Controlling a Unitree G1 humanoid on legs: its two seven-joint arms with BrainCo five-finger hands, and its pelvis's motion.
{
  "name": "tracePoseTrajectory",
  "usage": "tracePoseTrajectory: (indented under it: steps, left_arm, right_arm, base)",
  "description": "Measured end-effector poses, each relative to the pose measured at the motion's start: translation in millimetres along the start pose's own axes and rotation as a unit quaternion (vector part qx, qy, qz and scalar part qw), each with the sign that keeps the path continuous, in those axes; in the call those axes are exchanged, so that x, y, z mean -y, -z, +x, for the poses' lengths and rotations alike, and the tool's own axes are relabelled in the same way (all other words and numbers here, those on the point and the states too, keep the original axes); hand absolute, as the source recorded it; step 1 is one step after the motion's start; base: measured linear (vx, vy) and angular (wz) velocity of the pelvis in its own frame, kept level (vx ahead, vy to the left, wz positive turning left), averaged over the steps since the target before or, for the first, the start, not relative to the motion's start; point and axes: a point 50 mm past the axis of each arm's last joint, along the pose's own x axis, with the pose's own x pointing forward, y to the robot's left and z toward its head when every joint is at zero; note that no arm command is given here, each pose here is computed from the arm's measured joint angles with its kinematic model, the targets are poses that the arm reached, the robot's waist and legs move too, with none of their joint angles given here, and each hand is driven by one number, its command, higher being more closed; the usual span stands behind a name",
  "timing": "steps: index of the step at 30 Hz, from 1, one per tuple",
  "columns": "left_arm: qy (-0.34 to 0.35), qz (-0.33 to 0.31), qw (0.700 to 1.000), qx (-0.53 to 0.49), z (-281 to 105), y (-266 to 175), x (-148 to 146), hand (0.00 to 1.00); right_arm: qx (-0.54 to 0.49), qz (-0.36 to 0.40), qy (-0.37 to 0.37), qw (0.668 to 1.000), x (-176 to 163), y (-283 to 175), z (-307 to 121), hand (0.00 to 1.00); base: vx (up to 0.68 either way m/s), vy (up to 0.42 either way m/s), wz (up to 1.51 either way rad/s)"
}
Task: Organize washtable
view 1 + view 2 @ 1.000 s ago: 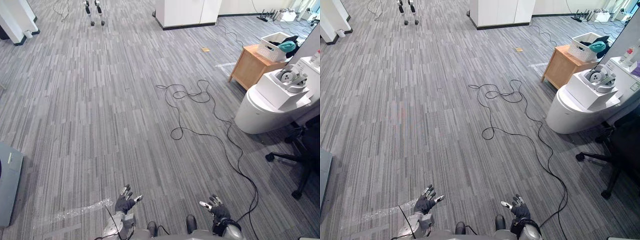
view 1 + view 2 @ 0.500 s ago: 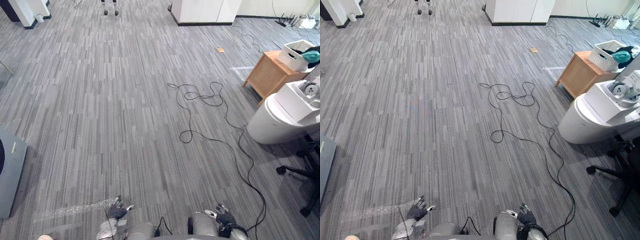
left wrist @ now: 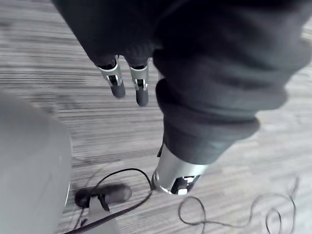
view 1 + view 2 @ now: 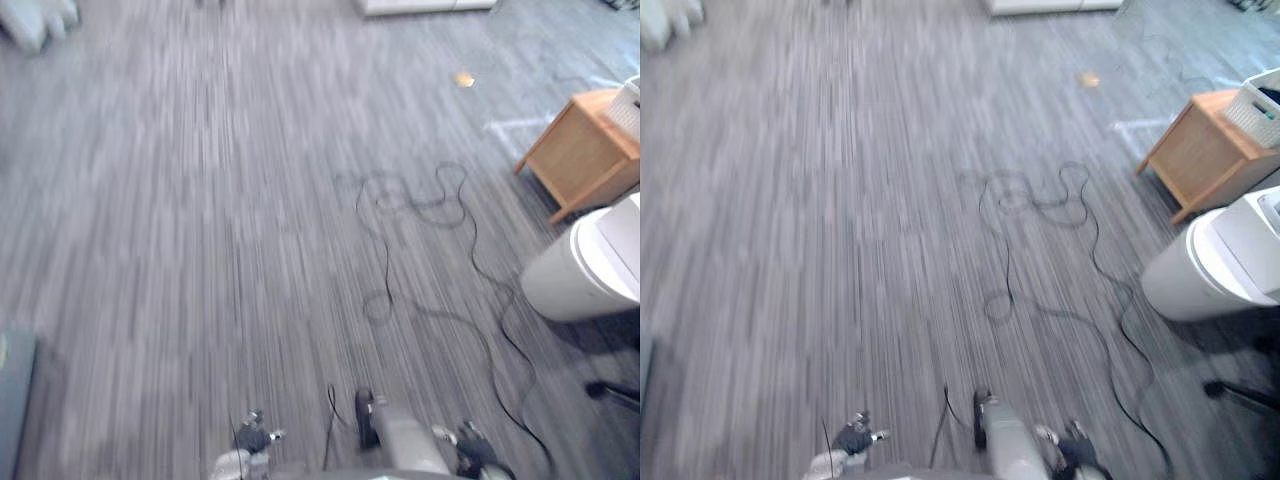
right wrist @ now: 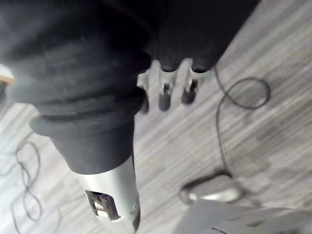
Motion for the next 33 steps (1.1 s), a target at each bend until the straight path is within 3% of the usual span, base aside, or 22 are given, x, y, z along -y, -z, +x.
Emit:
tracePoseTrajectory:
  steps: [4,9,17,25,33]
  left_arm:
    - [0.016,0.027,0.998,0.062,7,-36,10,0.00]
    - [0.067,0.099,0.991,0.066,4,-34,42,0.00]
    - [0.052,0.147,0.987,0.038,6,-22,26,0.00]
    - [0.031,0.115,0.992,-0.030,4,4,10,0.00]
    - [-0.001,0.044,0.996,-0.083,0,23,-2,0.00]
  right_arm:
    - [0.009,0.009,-0.024,1.000,-23,-14,6,0.00]
    - [0.025,0.006,-0.025,0.999,-22,-24,8,0.00]
    - [-0.002,-0.065,-0.078,0.995,-49,-7,4,0.00]
    - [-0.014,-0.040,-0.083,0.996,-48,4,0,0.00]
    - [-0.009,-0.015,-0.070,0.997,-40,-4,4,0.00]
  base:
    - [0.42,-0.148,-0.15]
    - [0.40,0.072,-0.12]
    - [0.56,0.198,-0.58]
    - [0.42,0.070,0.06]
    - [0.47,-0.121,0.61]
